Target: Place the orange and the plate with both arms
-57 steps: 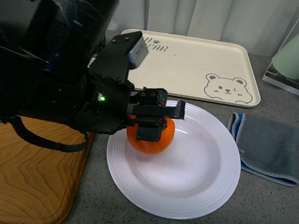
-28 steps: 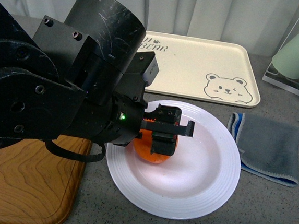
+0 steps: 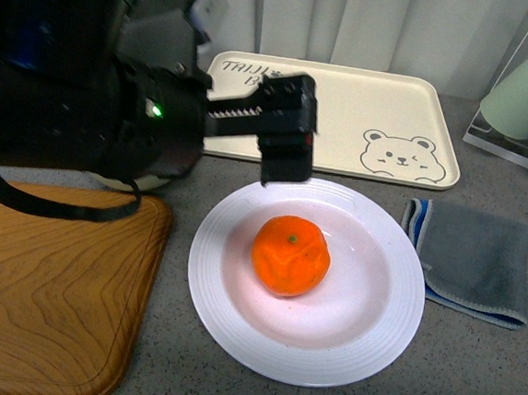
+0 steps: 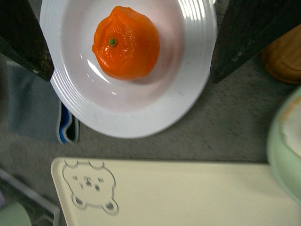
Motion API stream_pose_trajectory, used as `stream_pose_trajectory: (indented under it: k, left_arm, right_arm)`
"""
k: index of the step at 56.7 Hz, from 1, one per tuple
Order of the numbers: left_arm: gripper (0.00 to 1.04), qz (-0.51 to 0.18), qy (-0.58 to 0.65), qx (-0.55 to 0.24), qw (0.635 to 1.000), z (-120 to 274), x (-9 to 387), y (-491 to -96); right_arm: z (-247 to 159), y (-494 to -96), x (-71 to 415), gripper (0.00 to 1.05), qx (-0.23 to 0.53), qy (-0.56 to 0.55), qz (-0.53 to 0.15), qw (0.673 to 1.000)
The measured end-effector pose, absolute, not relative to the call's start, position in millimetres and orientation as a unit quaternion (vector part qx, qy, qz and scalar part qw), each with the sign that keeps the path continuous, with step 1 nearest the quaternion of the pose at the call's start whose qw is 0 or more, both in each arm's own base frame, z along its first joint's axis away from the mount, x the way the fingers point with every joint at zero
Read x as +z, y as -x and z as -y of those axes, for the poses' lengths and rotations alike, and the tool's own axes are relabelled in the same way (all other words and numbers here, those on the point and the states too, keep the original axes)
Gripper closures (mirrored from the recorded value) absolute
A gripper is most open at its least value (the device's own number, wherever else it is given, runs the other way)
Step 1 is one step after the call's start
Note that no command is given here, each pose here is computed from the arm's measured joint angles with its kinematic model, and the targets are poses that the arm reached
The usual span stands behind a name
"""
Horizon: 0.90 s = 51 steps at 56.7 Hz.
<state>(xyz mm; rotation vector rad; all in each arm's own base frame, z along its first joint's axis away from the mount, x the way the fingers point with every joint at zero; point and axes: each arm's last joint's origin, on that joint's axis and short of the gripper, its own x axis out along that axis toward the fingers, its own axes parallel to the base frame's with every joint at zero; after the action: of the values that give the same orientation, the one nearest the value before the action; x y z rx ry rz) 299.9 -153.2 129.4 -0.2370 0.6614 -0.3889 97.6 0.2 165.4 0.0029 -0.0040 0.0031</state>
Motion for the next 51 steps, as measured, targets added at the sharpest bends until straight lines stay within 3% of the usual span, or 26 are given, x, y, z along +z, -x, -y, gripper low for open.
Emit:
stream_pose_trajectory:
  k: [4, 7, 14, 30, 51]
  left_arm:
    - [0.11, -0.27, 0.1, -0.164, 0.943, 150.3, 133.3, -298.9]
    - [0.25, -0.123, 0.05, -0.058, 0.989, 133.7, 129.6, -289.3]
    - [0.48, -0.019, 0.024, -0.005, 1.0, 94.0, 138.6, -259.5]
    - [0.99, -0.01, 0.007, 0.001, 1.0, 46.7, 149.4, -211.7]
    - [1.01, -0.009, 0.003, -0.001, 1.0, 20.2, 161.2, -171.7]
  right_arm:
    - [-0.2, -97.6, 165.4, 0.09, 0.001, -0.001, 0.002, 1.0]
    - [-0.3, -97.6, 165.4, 0.09, 0.003, -0.001, 0.002, 1.0]
    - [-0.2, -97.6, 165.4, 0.09, 0.001, -0.001, 0.002, 1.0]
    - [-0.2, -97.6, 165.4, 0.09, 0.002, -0.001, 0.002, 1.0]
    - [-0.2, -97.6, 165.4, 0.09, 0.002, -0.001, 0.002, 1.0]
